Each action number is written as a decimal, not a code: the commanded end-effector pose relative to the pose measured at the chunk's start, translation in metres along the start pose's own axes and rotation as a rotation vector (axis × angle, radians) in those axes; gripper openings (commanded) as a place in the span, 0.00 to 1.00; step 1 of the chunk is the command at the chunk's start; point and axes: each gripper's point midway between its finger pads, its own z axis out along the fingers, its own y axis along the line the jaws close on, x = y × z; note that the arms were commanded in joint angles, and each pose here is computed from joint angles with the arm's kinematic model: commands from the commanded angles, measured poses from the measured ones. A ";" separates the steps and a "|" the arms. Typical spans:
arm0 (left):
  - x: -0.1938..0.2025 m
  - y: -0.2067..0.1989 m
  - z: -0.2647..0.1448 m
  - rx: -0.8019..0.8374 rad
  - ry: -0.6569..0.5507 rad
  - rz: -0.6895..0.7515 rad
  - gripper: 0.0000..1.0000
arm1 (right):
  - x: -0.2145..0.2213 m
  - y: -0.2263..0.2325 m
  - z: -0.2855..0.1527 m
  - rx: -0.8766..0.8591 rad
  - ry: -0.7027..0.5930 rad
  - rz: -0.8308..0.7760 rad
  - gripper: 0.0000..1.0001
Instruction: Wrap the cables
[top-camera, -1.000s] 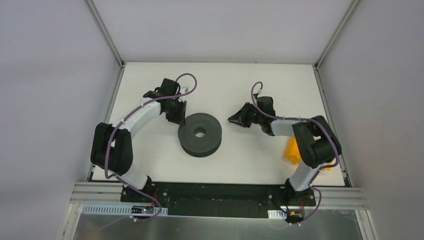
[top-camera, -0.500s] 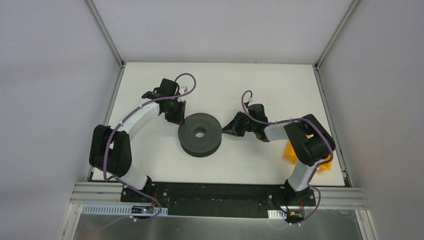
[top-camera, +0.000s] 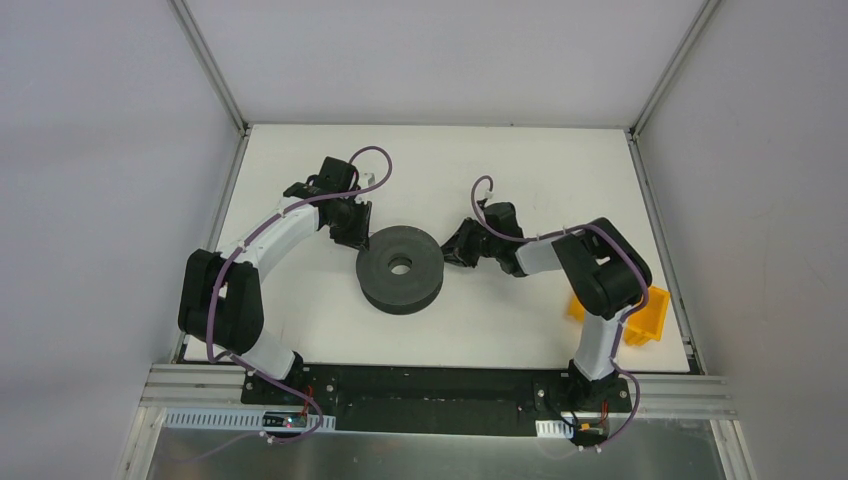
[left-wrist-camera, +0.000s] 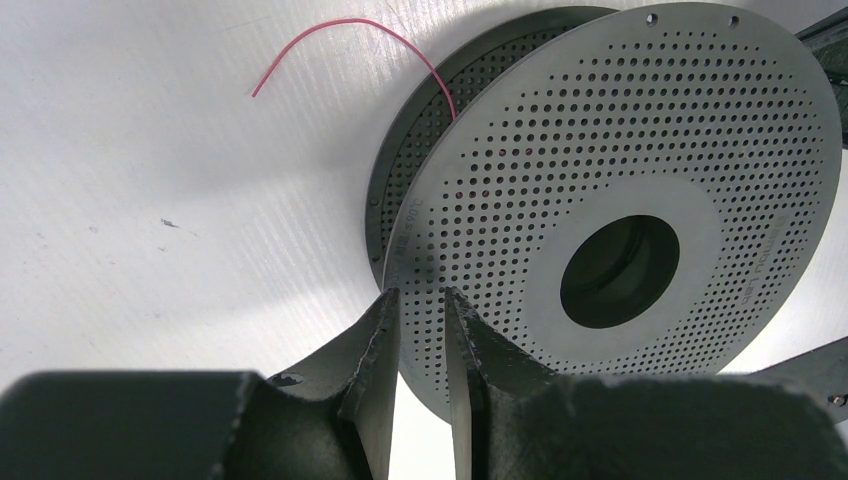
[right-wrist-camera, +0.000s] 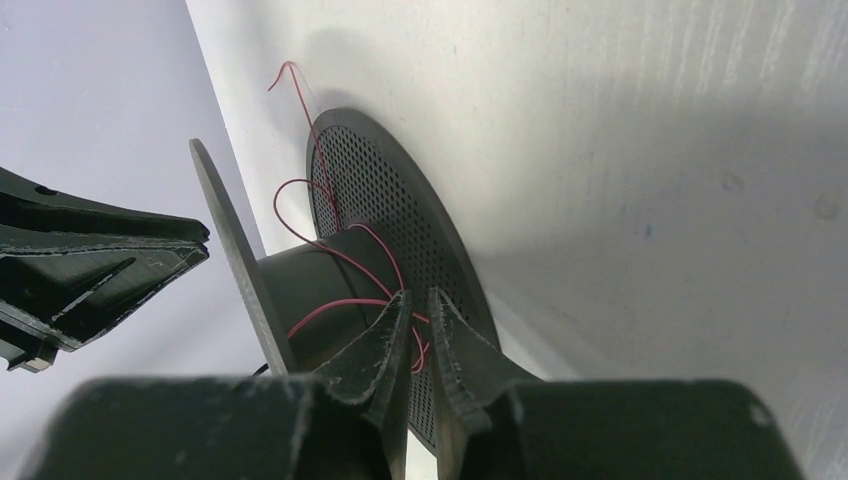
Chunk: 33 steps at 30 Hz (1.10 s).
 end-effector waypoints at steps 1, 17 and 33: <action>0.000 -0.004 -0.010 0.003 -0.019 0.015 0.22 | -0.007 0.024 0.006 -0.063 -0.015 -0.024 0.13; 0.001 -0.004 -0.011 0.003 -0.020 0.012 0.21 | -0.005 0.028 0.012 -0.083 -0.010 -0.024 0.13; -0.033 0.036 -0.051 -0.167 -0.242 -0.167 0.18 | -0.022 -0.005 -0.054 0.110 -0.115 -0.061 0.19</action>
